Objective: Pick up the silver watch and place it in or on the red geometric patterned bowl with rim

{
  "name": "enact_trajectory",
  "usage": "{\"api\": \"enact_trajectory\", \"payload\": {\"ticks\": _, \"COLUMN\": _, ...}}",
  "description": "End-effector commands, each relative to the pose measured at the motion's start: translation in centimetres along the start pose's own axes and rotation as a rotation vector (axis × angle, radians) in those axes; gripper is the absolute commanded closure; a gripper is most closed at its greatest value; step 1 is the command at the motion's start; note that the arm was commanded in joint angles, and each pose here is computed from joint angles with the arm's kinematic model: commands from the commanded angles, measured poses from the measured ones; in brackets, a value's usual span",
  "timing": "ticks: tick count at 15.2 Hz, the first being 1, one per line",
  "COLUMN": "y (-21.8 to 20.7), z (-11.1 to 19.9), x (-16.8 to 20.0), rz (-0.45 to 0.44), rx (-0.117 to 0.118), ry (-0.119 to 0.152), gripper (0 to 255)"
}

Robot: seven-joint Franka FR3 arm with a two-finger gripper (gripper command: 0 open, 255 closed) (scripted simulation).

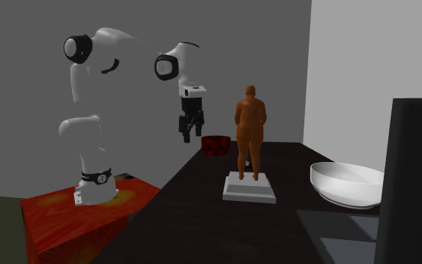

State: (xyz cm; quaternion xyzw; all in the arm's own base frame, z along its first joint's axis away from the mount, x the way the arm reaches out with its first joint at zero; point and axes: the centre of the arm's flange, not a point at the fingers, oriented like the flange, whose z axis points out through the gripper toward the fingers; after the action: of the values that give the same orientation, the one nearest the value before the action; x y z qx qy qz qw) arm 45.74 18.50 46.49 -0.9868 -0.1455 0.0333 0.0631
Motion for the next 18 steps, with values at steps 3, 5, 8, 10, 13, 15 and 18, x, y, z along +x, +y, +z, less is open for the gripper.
{"api": "enact_trajectory", "payload": {"ticks": 3, "y": -3.5, "z": 2.1, "x": 3.9, "rz": -0.052, "rx": 0.013, "ry": 0.001, "gripper": 0}}
{"api": "enact_trajectory", "payload": {"ticks": 5, "y": -5.2, "z": 3.1, "x": 5.6, "rz": -0.078, "rx": 0.019, "ry": 0.002, "gripper": 0}}
{"api": "enact_trajectory", "payload": {"ticks": 8, "y": -7.8, "z": 4.6, "x": 8.0, "rz": -0.118, "rx": 0.027, "ry": 0.002, "gripper": 0}}
{"api": "enact_trajectory", "payload": {"ticks": 10, "y": -9.6, "z": 5.6, "x": 9.6, "rz": -0.144, "rx": 0.033, "ry": 0.003, "gripper": 0}}
{"api": "enact_trajectory", "payload": {"ticks": 13, "y": -12.4, "z": 7.0, "x": 11.8, "rz": -0.183, "rx": 0.042, "ry": 0.003, "gripper": 0}}
{"api": "enact_trajectory", "payload": {"ticks": 15, "y": -14.3, "z": 8.0, "x": 13.3, "rz": -0.209, "rx": 0.048, "ry": 0.004, "gripper": 0}}
{"api": "enact_trajectory", "payload": {"ticks": 18, "y": -17.3, "z": 9.4, "x": 15.3, "rz": -0.248, "rx": 0.057, "ry": 0.004, "gripper": 0}}
